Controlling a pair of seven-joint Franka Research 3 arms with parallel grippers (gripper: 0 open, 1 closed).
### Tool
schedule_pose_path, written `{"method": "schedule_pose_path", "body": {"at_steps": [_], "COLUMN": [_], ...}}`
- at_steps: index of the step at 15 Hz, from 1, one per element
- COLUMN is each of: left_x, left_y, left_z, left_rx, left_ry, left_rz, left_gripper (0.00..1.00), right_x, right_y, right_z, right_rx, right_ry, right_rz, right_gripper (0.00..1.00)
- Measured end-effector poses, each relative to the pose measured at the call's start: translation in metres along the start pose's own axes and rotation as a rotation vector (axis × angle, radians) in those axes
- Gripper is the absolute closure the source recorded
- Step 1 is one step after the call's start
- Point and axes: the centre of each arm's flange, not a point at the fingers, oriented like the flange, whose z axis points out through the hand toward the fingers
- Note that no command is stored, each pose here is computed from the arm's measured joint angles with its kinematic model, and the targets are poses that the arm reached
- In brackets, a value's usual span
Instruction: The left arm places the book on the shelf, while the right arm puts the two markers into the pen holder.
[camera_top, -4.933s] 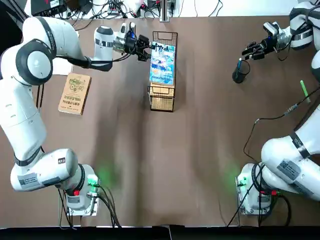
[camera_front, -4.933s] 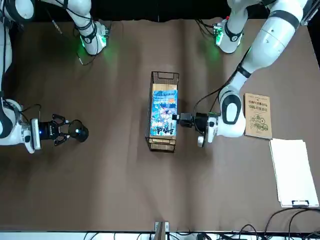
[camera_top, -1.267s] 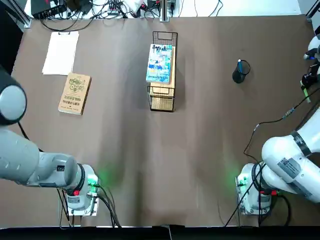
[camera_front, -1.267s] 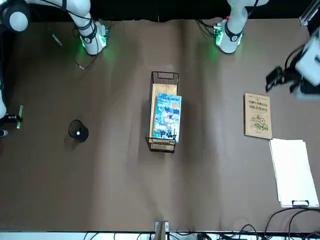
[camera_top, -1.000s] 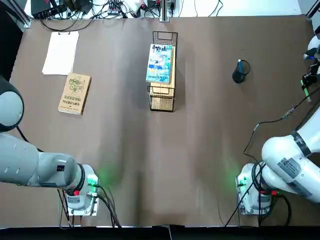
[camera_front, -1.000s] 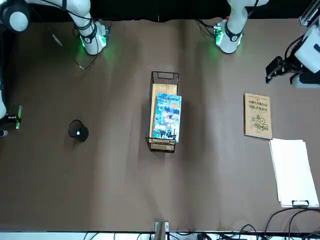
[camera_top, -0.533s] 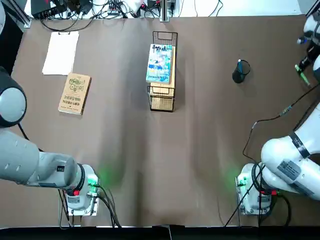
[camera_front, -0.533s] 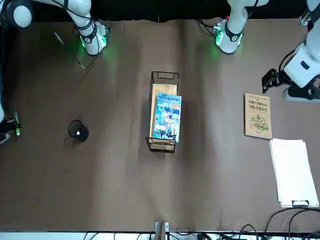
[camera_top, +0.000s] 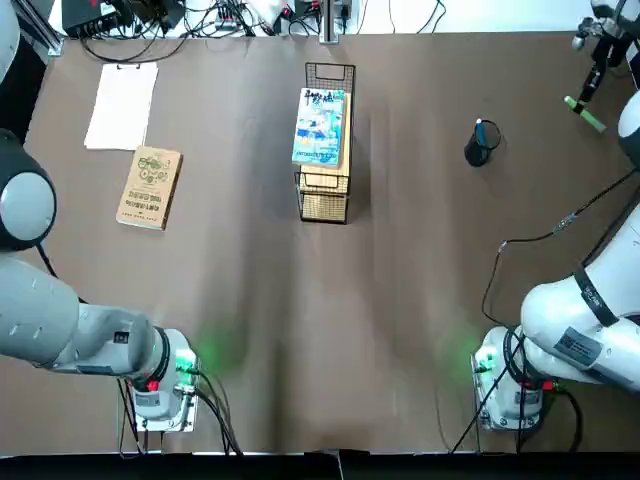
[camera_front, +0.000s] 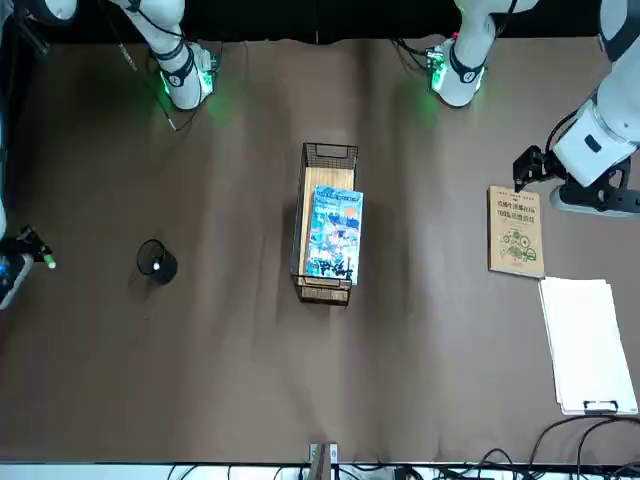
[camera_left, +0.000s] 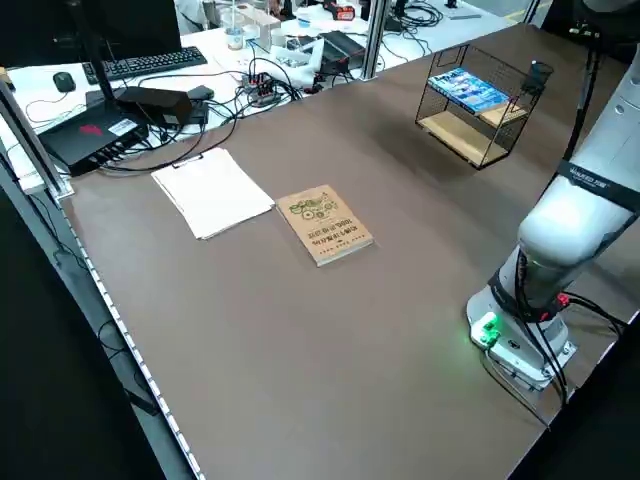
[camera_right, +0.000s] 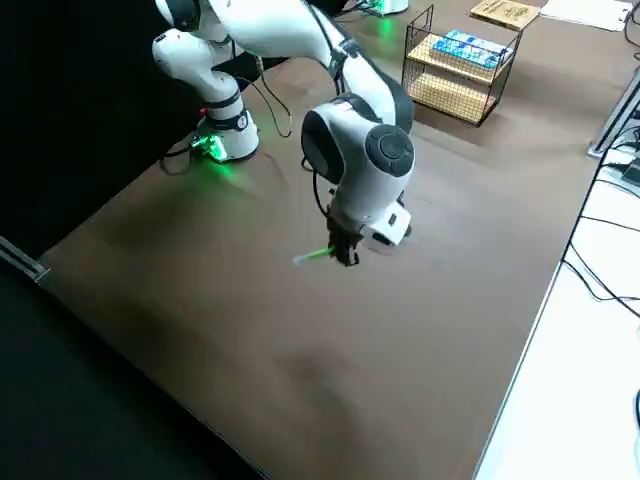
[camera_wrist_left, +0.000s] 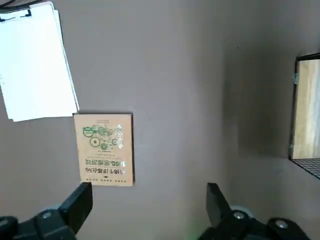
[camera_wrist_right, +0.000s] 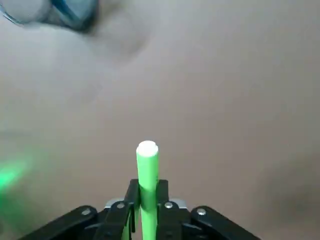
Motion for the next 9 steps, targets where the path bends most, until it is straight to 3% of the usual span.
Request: {"method": "schedule_pose_path", "body": {"at_steps": [9], "left_x": [0.003], "left_y": [-0.002], "left_z": [-0.001], "left_rx": [-0.004], "left_ry": [0.019], "left_rz": [0.009], "left_gripper": [0.00], "right_x": [0.052], "right_y": [-0.053], "right_z": [0.004], "right_rx": [0.445], "right_ry": [0.453], "right_rz": [-0.055], "right_gripper": [0.82]}}
